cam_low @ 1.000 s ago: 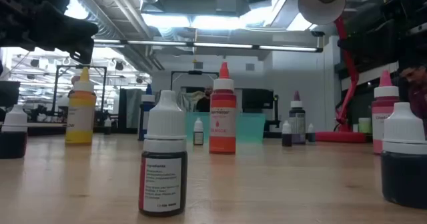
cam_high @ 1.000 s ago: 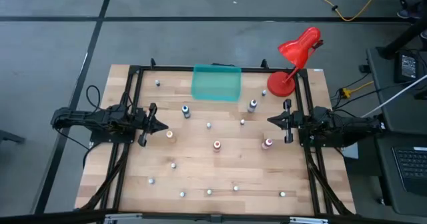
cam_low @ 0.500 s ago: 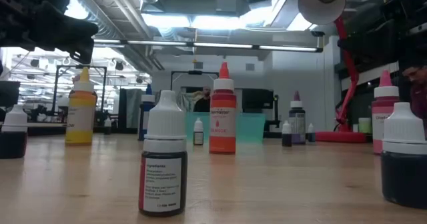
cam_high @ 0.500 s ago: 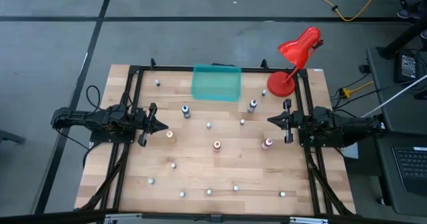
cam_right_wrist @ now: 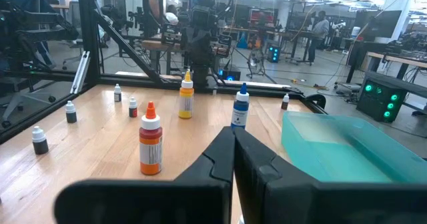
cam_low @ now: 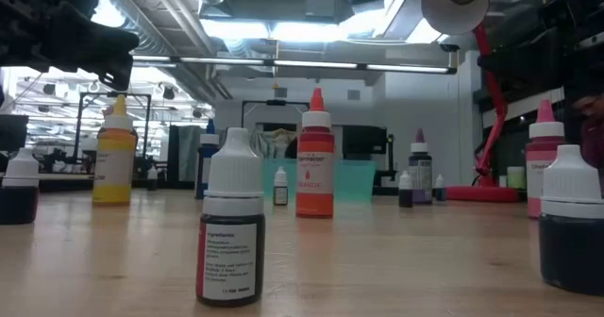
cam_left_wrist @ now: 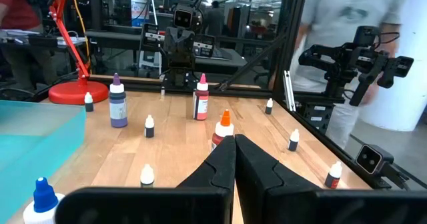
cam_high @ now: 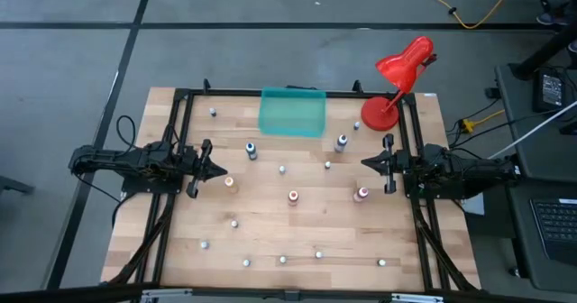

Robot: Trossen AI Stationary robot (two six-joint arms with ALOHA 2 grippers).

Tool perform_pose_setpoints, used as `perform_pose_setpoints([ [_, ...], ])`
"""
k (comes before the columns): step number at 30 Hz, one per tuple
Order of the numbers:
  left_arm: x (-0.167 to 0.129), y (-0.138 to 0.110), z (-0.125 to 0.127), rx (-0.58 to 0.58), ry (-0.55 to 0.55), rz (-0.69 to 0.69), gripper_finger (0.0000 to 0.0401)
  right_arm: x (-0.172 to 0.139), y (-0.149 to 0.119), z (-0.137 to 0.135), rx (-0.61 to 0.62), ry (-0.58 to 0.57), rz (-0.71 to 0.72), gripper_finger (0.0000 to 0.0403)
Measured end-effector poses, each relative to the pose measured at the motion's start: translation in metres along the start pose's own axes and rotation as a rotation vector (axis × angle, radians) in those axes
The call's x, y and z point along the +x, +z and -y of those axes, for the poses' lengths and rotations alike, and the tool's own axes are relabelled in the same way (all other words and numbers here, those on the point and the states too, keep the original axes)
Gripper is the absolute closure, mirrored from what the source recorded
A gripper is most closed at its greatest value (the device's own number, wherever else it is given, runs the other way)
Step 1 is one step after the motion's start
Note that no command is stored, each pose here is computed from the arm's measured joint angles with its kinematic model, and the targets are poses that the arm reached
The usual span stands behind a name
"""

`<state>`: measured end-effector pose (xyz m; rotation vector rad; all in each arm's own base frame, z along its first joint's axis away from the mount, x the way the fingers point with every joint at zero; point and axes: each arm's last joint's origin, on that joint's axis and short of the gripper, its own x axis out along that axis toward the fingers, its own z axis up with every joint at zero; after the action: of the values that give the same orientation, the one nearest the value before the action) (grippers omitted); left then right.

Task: Pick & Place food coloring

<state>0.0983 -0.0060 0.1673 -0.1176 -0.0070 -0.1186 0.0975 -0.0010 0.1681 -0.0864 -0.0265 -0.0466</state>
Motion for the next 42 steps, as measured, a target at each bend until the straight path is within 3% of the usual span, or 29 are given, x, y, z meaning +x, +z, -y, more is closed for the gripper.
perform_pose_setpoints([
  [31,0.0000,0.0000,-0.0001,0.000,0.001,-0.001,0.0399,0.0000,0.0000,0.0000,0.003,0.000,0.000,0.0391],
  [42,0.0000,0.0000,0.0000,0.000,0.001,0.000,0.0399,-0.0001,0.0035,0.0003,0.309,0.002,0.037,0.0391],
])
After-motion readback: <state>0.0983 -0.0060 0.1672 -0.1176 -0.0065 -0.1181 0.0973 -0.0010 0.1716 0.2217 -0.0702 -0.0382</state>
